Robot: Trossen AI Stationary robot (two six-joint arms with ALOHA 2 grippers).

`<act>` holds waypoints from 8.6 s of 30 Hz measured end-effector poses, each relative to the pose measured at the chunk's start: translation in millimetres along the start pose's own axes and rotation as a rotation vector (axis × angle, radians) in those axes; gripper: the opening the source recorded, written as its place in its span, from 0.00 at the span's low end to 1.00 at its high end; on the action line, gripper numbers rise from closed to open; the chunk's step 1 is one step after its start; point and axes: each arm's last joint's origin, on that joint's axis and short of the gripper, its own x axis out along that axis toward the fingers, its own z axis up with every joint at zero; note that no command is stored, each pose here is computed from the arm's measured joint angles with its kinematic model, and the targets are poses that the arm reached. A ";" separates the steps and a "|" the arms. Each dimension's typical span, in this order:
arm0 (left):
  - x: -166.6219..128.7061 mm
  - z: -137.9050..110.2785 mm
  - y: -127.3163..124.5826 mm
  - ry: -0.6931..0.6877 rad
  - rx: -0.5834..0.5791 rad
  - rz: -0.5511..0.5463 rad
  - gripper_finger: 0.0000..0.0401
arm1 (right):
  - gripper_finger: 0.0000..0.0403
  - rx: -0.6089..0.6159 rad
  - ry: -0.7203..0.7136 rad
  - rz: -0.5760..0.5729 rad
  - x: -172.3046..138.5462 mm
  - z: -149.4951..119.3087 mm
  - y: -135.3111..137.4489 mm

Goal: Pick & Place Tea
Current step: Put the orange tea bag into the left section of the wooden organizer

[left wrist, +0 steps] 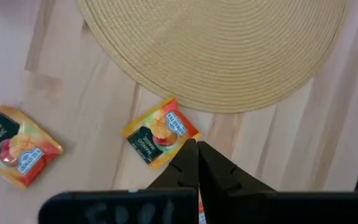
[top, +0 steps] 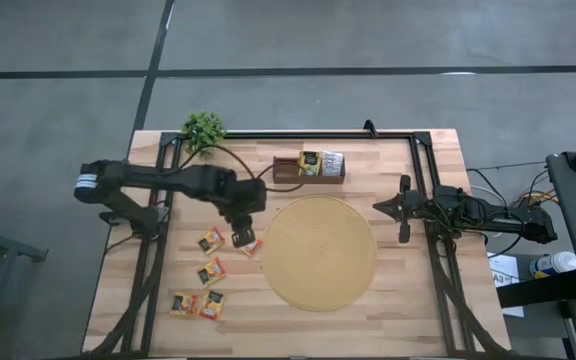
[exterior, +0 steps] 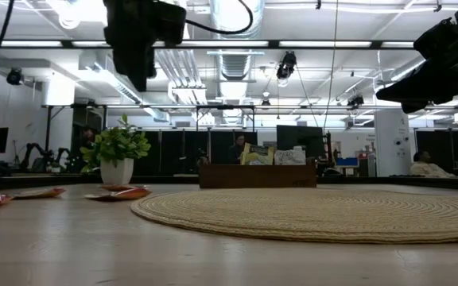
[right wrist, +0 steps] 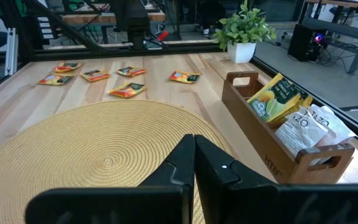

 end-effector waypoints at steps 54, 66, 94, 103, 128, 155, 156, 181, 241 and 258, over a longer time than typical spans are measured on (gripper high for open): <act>95.9 -38.5 98.2 0.028 -0.651 -0.114 0.62 | 0.02 0.000 0.000 0.000 0.0 0.1 0.0; 112.7 -54.5 102.1 0.014 -0.696 -0.144 0.62 | 0.02 0.000 0.000 0.000 0.0 0.1 0.0; 123.0 -55.4 81.6 0.018 -0.662 -0.219 0.62 | 0.02 0.000 0.000 0.000 0.0 0.1 0.0; 151.2 -56.3 84.8 0.098 -0.687 -0.199 0.46 | 0.02 0.000 0.000 0.000 0.0 0.1 0.0; 143.9 -24.8 77.8 0.058 -0.550 -0.211 0.00 | 0.02 0.000 0.000 0.000 0.0 0.1 0.0; 87.8 -8.9 59.5 -0.024 -0.237 -0.401 0.14 | 0.02 0.000 -0.001 0.000 -0.1 0.1 0.0; 87.8 -9.1 58.7 -0.024 -0.221 -0.408 0.18 | 0.02 0.000 -0.001 0.000 -0.1 0.1 0.0; 102.9 -27.4 21.7 -0.006 0.070 -0.100 0.78 | 0.02 0.000 -0.001 0.000 -0.1 0.2 0.0; 110.9 -21.9 24.5 -0.048 0.361 0.437 0.00 | 0.02 0.000 -0.001 0.000 0.0 0.2 0.0; 68.9 39.1 72.3 -0.177 0.412 0.694 0.00 | 0.02 0.000 0.000 0.000 0.0 0.1 0.0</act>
